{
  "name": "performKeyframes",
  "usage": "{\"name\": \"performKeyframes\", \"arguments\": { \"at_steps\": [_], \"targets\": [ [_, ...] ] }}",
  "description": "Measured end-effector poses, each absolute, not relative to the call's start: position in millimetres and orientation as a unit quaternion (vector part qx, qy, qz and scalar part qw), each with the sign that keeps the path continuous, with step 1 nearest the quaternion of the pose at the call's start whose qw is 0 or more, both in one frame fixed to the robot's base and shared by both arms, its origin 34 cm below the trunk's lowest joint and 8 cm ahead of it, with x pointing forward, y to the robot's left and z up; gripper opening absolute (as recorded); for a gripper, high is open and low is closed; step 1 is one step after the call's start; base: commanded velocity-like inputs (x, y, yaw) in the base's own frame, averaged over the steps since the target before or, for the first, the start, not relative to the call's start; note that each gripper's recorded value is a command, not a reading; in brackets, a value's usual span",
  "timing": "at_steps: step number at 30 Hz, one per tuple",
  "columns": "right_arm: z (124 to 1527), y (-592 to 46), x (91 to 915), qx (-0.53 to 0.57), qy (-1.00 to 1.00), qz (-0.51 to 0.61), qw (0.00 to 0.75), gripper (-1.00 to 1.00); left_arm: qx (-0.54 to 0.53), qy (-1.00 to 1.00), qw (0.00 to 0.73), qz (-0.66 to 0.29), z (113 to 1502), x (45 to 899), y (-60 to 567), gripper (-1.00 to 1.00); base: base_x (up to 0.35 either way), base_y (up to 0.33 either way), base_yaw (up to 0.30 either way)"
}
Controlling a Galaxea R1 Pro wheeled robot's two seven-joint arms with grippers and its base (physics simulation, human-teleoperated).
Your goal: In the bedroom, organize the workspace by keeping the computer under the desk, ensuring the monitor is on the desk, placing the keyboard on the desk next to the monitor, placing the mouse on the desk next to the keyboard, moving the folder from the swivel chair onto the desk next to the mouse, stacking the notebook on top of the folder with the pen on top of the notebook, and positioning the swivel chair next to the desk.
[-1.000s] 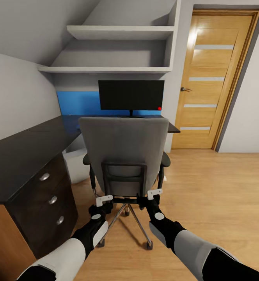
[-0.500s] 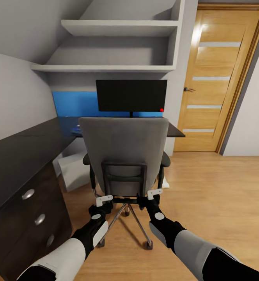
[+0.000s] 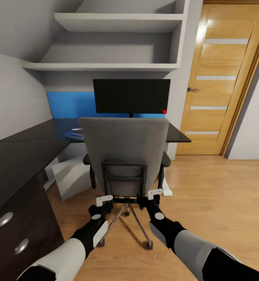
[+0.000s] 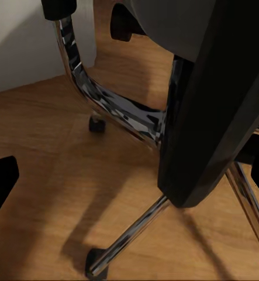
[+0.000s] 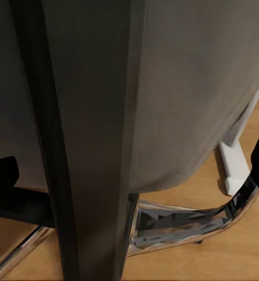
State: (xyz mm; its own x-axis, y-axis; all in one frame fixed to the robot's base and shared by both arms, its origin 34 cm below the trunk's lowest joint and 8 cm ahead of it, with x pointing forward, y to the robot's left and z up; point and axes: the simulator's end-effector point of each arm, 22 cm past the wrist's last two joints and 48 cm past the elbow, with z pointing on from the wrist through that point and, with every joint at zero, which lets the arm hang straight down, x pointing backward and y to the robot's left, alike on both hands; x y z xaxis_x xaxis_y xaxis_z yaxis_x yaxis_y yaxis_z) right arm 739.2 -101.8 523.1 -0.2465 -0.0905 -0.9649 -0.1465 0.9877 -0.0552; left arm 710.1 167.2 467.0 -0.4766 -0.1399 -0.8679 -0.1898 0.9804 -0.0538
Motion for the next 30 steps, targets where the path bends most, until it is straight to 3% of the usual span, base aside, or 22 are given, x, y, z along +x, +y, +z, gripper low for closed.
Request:
{"name": "performKeyframes", "arguments": {
  "at_steps": [15, 21, 30],
  "targets": [
    [522.8, -103.0, 739.6, -0.071, 0.79, 0.023, 0.609, 1.0, -0.094, 0.858, 0.504, 0.025, 467.5, 710.7, 166.9, 1.0, 0.267, -0.038, 0.0],
    [522.6, -104.6, 740.0, -0.067, 0.79, 0.023, 0.609, 1.0, -0.094, 0.858, 0.504, 0.026, 467.8, 711.0, 167.6, 1.0, -0.025, -0.001, 0.0],
    [522.4, -106.2, 740.5, -0.063, 0.791, 0.023, 0.609, 1.0, -0.095, 0.858, 0.503, 0.026, 467.3, 711.0, 168.0, 1.0, -0.288, 0.0, 0.0]
  ]
}}
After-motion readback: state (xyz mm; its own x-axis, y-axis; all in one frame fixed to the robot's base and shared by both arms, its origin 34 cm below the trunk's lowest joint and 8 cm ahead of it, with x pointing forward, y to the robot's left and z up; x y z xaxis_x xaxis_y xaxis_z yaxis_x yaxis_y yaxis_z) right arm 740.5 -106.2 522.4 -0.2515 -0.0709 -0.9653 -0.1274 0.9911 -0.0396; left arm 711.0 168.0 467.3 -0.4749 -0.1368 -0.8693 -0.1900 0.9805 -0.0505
